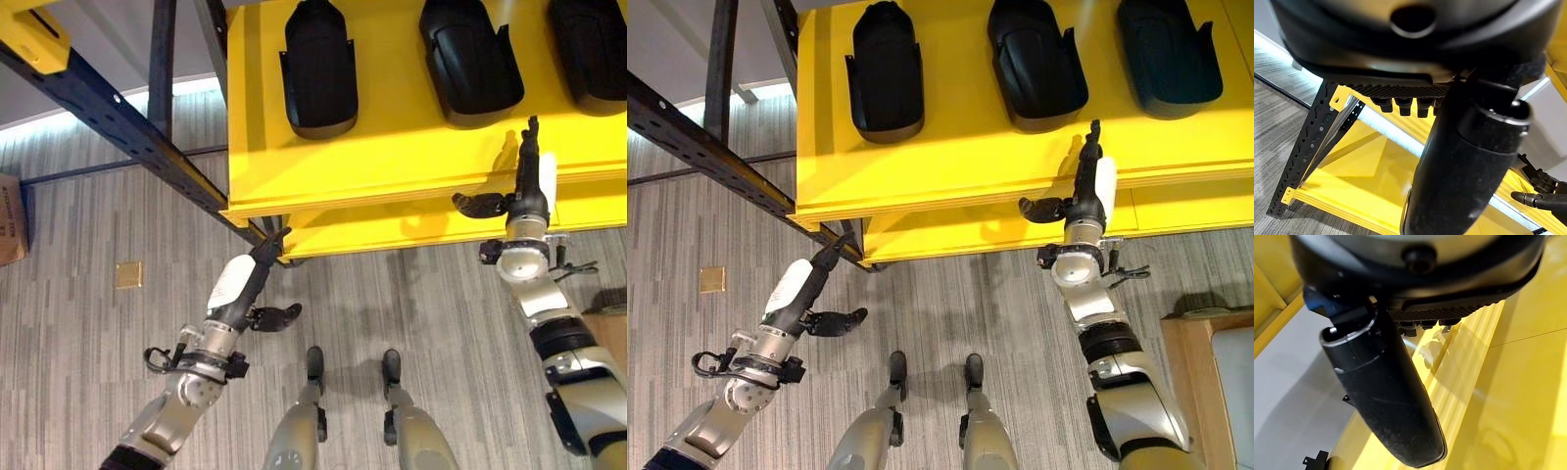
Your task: Move parts from the plastic box to the shelf.
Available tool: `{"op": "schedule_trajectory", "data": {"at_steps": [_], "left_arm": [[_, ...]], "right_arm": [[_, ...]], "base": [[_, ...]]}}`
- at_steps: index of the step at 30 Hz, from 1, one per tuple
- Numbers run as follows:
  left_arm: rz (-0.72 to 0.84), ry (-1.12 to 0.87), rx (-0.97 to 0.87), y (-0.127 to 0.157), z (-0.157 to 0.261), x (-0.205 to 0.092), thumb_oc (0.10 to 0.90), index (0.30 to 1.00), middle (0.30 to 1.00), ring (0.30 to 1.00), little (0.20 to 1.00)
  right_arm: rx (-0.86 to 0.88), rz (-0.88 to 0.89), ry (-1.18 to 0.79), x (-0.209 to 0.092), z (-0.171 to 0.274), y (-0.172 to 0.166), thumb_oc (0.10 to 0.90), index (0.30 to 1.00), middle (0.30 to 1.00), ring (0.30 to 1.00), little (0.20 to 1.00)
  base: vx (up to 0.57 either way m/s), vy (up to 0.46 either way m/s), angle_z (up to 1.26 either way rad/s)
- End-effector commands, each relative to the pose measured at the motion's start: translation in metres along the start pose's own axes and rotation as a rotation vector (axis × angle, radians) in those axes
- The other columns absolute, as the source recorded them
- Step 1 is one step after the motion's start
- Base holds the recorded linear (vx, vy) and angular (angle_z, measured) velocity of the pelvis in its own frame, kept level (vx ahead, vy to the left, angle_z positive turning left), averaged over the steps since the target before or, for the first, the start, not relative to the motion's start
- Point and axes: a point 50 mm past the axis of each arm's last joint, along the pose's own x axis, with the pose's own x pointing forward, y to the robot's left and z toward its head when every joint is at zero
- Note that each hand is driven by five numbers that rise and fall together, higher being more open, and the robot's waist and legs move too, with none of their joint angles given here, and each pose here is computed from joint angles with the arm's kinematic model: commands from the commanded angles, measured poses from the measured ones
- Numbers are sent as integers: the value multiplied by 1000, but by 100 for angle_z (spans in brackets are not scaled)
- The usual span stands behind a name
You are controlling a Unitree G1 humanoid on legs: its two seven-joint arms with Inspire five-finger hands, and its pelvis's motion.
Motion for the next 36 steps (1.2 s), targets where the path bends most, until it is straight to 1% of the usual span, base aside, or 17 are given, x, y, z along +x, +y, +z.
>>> {"op": "schedule_trajectory", "data": {"at_steps": [1, 11, 22, 26, 36], "left_arm": [[138, -121, -36, 26, 19, 8, 900, 1000, 1000, 1000, 1000], [127, -122, -40, 26, 19, 10, 900, 1000, 1000, 1000, 1000], [131, -134, -45, 28, 22, 11, 900, 1000, 1000, 1000, 1000], [134, -125, -43, 28, 20, 11, 900, 1000, 1000, 1000, 1000], [141, -117, -47, 28, 19, 10, 900, 1000, 1000, 1000, 1000]], "right_arm": [[-6, -60, -260, 32, 68, -23, 900, 1000, 1000, 1000, 1000], [-51, -24, -270, 38, 75, -18, 900, 1000, 1000, 1000, 1000], [-98, -8, -191, 47, 64, -16, 900, 1000, 1000, 1000, 1000], [-95, 16, -202, 45, 66, -10, 900, 1000, 1000, 1000, 1000], [-97, 21, -211, 43, 66, -8, 900, 1000, 1000, 1000, 1000]], "base": [[0, 0, 0], [0, 0, 4], [0, 0, 1], [0, 0, 0], [0, 0, 0]]}}
